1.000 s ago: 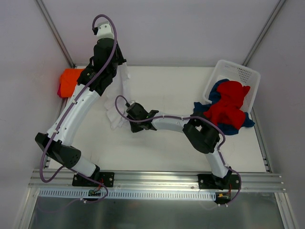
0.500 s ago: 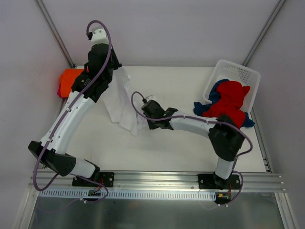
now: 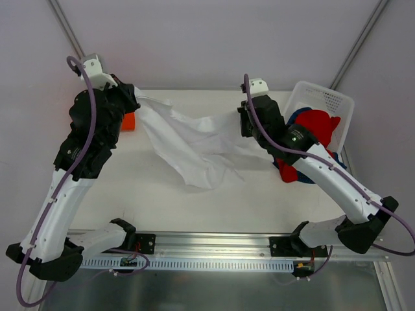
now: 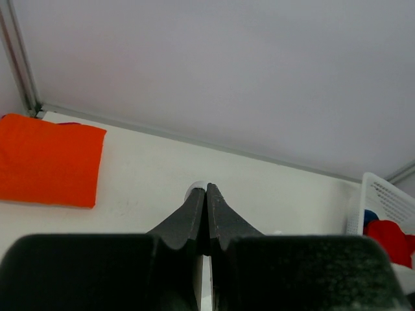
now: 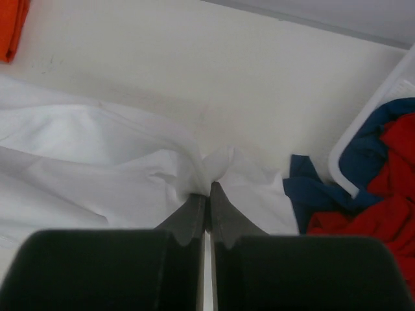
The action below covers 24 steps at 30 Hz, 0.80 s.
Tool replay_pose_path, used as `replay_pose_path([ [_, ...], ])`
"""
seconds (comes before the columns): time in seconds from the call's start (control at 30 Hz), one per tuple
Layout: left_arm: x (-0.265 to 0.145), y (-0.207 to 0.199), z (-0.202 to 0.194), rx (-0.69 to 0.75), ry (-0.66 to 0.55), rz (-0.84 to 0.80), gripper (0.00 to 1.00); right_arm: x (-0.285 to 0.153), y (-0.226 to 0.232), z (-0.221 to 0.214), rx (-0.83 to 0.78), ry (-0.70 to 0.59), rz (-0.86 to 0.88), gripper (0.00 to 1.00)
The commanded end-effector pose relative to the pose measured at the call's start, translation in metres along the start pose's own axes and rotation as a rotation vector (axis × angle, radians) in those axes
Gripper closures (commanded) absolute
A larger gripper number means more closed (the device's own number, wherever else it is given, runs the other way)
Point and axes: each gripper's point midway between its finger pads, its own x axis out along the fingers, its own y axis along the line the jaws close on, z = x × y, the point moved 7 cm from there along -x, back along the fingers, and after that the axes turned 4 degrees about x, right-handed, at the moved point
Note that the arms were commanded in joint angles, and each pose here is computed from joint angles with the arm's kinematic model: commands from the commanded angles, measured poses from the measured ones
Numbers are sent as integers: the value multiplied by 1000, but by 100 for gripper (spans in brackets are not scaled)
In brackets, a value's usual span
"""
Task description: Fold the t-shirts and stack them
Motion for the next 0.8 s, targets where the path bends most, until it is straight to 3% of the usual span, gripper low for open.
replay_pose_path([
  [0.0, -28, -4, 14, -24, -26, -139, 100, -33, -24, 34, -72, -54, -76, 99],
  [0.27, -120, -1, 60, -57, -87, -467, 100, -150, -86, 79, -7, -321, -99, 99],
  [0.37, -164, -3, 75, -50, -121, -669, 100, -203, -105, 82, -4, -436, 23, 99],
  [0.53, -246, -4, 98, -24, -207, -1056, 100, -284, -114, 67, -54, -608, 389, 100],
  [0.67, -282, 8, 112, -46, -289, -1113, 100, -328, -115, 44, -57, -739, 631, 100],
  [0.77, -288, 7, 117, -48, -294, -1147, 100, -330, -108, 36, -52, -744, 710, 99],
])
